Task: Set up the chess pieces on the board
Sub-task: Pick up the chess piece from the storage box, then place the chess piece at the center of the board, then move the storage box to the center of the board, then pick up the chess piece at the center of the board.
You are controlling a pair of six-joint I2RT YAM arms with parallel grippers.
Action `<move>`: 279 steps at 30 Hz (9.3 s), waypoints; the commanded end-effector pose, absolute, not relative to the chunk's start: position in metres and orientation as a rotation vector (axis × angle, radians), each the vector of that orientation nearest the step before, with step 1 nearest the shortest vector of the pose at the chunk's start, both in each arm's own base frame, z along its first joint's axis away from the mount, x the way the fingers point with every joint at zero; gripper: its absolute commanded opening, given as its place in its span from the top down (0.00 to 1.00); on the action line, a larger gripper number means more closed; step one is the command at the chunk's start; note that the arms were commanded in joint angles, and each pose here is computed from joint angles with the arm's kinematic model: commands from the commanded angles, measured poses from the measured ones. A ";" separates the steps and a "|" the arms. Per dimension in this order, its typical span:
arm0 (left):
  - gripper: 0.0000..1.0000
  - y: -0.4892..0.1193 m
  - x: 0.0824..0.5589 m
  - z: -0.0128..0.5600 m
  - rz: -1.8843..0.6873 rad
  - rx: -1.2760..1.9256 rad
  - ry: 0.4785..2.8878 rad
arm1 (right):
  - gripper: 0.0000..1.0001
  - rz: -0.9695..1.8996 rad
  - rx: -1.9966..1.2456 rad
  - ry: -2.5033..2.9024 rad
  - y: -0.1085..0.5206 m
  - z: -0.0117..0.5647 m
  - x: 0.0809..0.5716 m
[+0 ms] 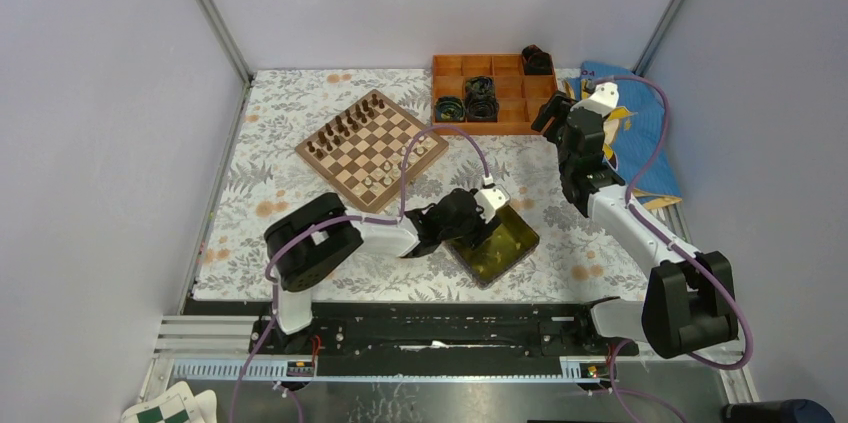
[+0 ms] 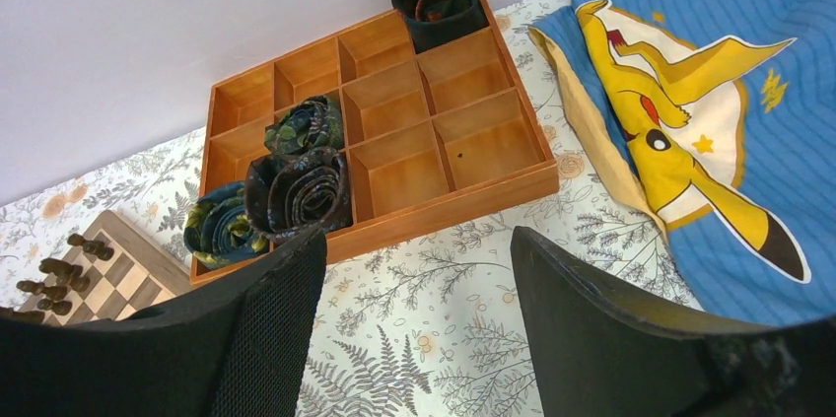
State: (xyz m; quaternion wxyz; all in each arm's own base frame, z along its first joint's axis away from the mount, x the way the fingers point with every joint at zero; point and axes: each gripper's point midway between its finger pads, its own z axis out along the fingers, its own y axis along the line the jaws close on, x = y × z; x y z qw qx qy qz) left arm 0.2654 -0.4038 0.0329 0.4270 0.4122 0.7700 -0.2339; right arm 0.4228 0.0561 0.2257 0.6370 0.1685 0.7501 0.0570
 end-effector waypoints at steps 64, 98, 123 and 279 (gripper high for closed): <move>1.00 -0.263 0.199 0.114 0.405 1.322 2.207 | 0.26 0.235 0.218 1.749 0.111 0.234 0.386; 1.00 -0.230 0.213 0.051 0.441 1.367 2.447 | 1.00 0.371 -0.043 2.151 0.180 0.113 0.298; 0.88 -0.235 0.219 0.037 0.465 1.432 2.471 | 1.00 0.249 0.007 2.223 0.176 0.069 0.314; 0.99 -0.237 0.240 0.063 -0.016 0.512 2.467 | 0.63 0.111 0.217 2.038 0.110 0.111 0.398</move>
